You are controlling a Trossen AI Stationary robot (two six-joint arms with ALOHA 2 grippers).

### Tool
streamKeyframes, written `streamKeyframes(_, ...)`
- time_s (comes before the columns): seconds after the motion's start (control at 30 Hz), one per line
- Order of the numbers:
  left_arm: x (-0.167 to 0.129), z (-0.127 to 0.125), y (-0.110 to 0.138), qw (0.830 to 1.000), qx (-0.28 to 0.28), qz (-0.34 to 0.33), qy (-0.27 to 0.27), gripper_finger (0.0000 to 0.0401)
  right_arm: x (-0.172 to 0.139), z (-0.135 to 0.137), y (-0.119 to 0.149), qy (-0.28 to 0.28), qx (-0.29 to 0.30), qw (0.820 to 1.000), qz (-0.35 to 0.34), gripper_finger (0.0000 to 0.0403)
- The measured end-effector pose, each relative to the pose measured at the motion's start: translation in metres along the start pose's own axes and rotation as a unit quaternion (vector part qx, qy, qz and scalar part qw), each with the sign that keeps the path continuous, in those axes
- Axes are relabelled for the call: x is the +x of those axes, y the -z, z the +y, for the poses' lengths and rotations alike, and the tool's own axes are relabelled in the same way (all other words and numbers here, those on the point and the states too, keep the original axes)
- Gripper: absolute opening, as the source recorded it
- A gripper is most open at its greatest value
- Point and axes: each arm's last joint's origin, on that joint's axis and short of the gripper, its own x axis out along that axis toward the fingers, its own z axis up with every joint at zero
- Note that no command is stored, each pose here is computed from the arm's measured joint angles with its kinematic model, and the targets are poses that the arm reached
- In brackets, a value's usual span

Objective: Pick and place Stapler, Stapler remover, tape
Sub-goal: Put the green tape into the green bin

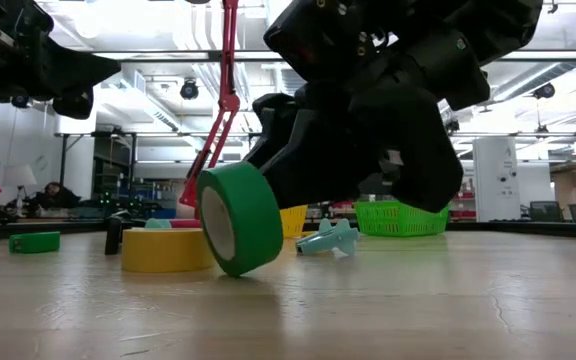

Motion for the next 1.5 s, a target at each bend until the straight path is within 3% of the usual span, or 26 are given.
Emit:
streamKeyframes(0.3, 0.0, 0.0, 0.0, 1.0, 0.0, 0.0, 0.0, 0.0007, 0.0, 0.001, 0.0, -0.021, 0.013, 1.0, 0.001, 0.0024)
streamKeyframes(0.6, 0.0, 0.0, 0.0, 1.0, 0.0, -0.001, 0.0, 0.0007, -0.012, -0.008, -0.011, -0.028, 0.041, 0.995, 0.091, 0.0029)
streamKeyframes(0.77, 0.0, 0.0, 0.0, 1.0, 0.0, 0.0, 0.0, 0.0007, -0.034, -0.018, -0.022, 0.001, 0.034, 0.987, 0.157, 0.0029)
streamKeyframes(1.03, 0.0, 0.0, 0.001, 1.0, 0.001, 0.004, 0.0, 0.0007, -0.087, -0.05, -0.027, 0.097, 0.037, 0.959, 0.265, 0.003)
streamKeyframes(1.5, 0.0, 0.0, 0.001, 1.0, 0.002, 0.005, 0.0, 0.0007, -0.189, -0.147, 0.0, 0.202, 0.143, 0.9, 0.359, 0.0031)
